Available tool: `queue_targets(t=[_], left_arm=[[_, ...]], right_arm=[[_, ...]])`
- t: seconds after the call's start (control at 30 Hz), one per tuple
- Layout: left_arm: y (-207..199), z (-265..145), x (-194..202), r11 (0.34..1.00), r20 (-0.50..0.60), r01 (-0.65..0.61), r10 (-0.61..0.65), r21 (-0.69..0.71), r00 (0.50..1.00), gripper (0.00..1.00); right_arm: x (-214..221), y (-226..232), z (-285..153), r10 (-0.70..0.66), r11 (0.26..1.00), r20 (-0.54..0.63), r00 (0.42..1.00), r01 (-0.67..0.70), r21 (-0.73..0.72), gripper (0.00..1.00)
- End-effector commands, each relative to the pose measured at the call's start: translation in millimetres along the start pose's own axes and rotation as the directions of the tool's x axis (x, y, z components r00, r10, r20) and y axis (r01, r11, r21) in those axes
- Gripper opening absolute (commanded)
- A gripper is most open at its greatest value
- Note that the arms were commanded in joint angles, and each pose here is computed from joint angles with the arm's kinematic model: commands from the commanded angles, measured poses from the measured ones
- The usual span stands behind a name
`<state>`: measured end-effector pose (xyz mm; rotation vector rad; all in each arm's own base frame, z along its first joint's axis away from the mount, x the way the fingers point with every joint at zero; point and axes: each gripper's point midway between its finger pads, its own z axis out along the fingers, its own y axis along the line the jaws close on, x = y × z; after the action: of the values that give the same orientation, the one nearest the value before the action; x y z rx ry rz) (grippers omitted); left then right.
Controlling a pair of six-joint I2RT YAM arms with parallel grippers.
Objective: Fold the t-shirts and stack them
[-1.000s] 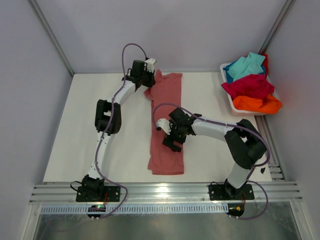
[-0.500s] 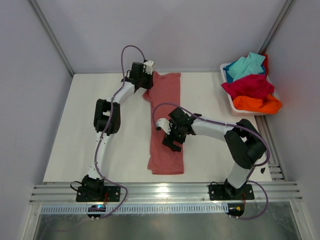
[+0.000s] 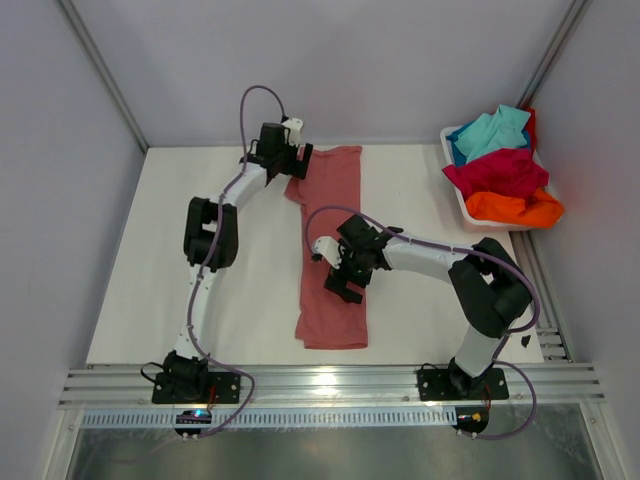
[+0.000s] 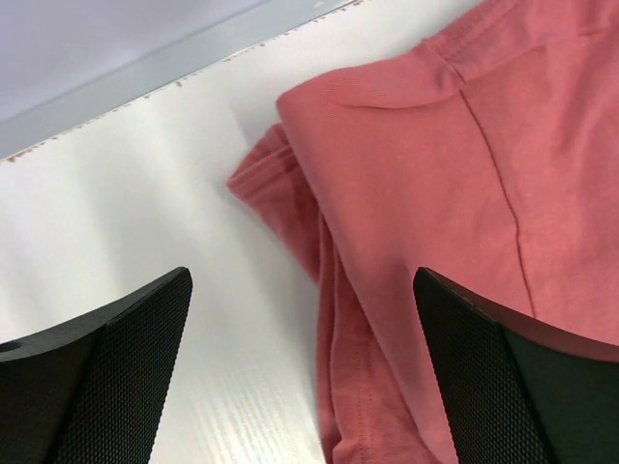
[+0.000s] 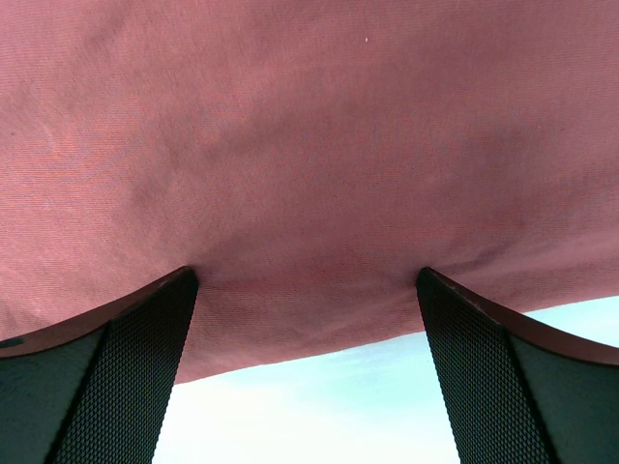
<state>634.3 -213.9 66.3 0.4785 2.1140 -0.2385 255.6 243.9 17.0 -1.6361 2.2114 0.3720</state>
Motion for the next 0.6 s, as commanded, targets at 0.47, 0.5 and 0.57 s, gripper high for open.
queue_targets(t=[0.47,0.5,0.57], left_arm=[[34,-37,-66,0.985,0.146,-0.037,0.062,-0.169,0.987,0.99],[32,-37,-65,0.986,0.145,-0.046,0.07,-0.158,0.987,0.99],[22,-35,-63,0.993,0.146,-0.065,0.079,-0.101,0.986,0.99]], right_arm=[[13,19,11,0.022,0.995,-0.042,0.999,-0.026,-0.096,0.99],[13,19,11,0.022,0.995,-0.042,0.999,-0.026,-0.098,0.99],[13,19,12,0.024,0.995,-0.042,0.999,-0.028,-0.1,0.99]])
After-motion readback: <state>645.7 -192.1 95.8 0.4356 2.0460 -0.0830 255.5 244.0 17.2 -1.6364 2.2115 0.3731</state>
